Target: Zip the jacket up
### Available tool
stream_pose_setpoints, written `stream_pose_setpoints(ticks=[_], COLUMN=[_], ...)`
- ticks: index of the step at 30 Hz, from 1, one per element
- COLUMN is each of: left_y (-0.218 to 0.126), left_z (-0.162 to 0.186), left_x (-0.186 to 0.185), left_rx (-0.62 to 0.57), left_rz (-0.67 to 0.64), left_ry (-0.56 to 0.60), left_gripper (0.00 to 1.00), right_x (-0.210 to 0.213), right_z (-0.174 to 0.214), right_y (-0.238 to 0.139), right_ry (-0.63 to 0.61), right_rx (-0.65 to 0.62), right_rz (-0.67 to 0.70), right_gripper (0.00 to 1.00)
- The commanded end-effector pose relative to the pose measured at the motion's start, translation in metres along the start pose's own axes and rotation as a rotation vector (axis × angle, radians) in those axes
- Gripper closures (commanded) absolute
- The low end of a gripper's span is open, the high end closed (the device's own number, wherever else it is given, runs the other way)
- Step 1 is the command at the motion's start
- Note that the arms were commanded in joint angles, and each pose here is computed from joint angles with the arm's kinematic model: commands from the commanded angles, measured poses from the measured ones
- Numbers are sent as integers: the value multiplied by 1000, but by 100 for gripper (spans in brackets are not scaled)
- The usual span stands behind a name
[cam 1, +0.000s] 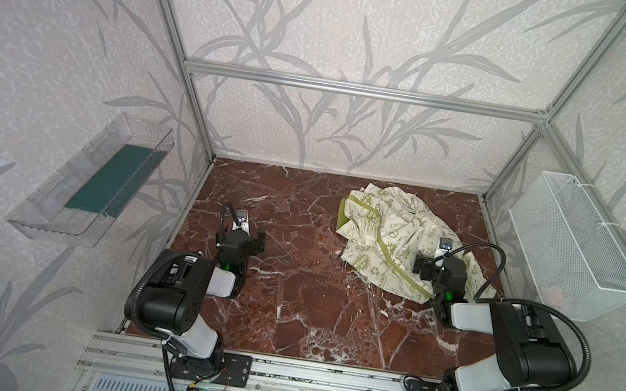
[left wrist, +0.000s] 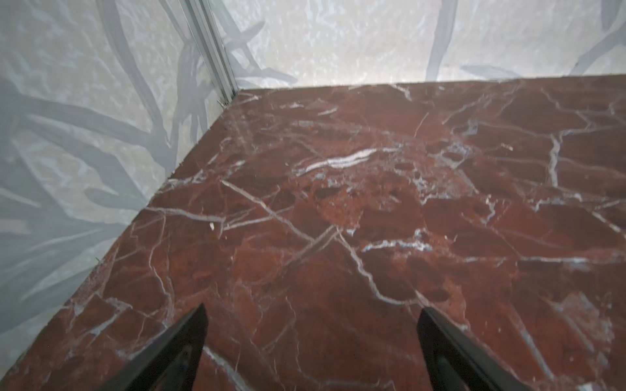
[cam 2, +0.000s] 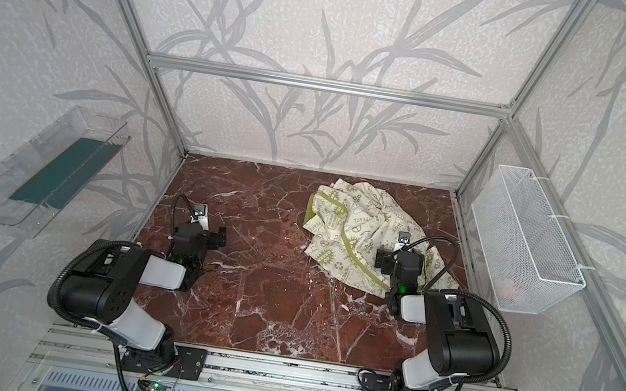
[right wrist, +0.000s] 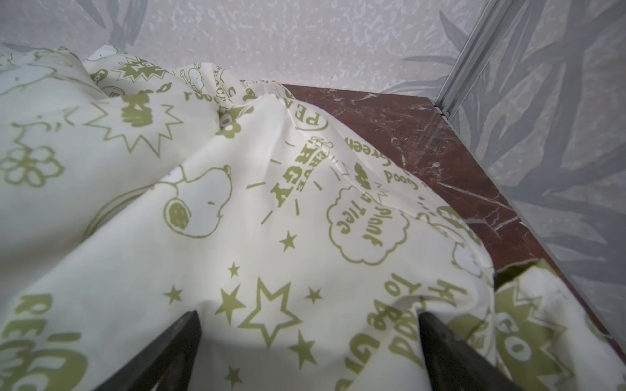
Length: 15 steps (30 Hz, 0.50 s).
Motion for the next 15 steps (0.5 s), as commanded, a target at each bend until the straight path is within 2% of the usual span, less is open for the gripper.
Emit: stream_pose_setpoints(ticks=[1, 15], left_y=[3, 3], left_z=[-11, -11], left_x=[9, 10], left_rx=[-25, -45], left_rz=[-59, -65], left_ry=[-32, -31], left_gripper=[1, 1], right_x=[2, 3], right_z=[-10, -10], right_y=[1, 2], right_ry=[6, -5], right_rx=[-45, -11], right_rz=[1, 0], right_gripper=[1, 1])
Point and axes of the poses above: each gripper's point midway between its finger pads, its own y axis out along the fingers, its own x axis along the line the jaws close on, z = x × y, the point moved 5 cm from there along -y, back along the fingers, and after that the axes turned 8 degrees about y, right-handed, at the moved point
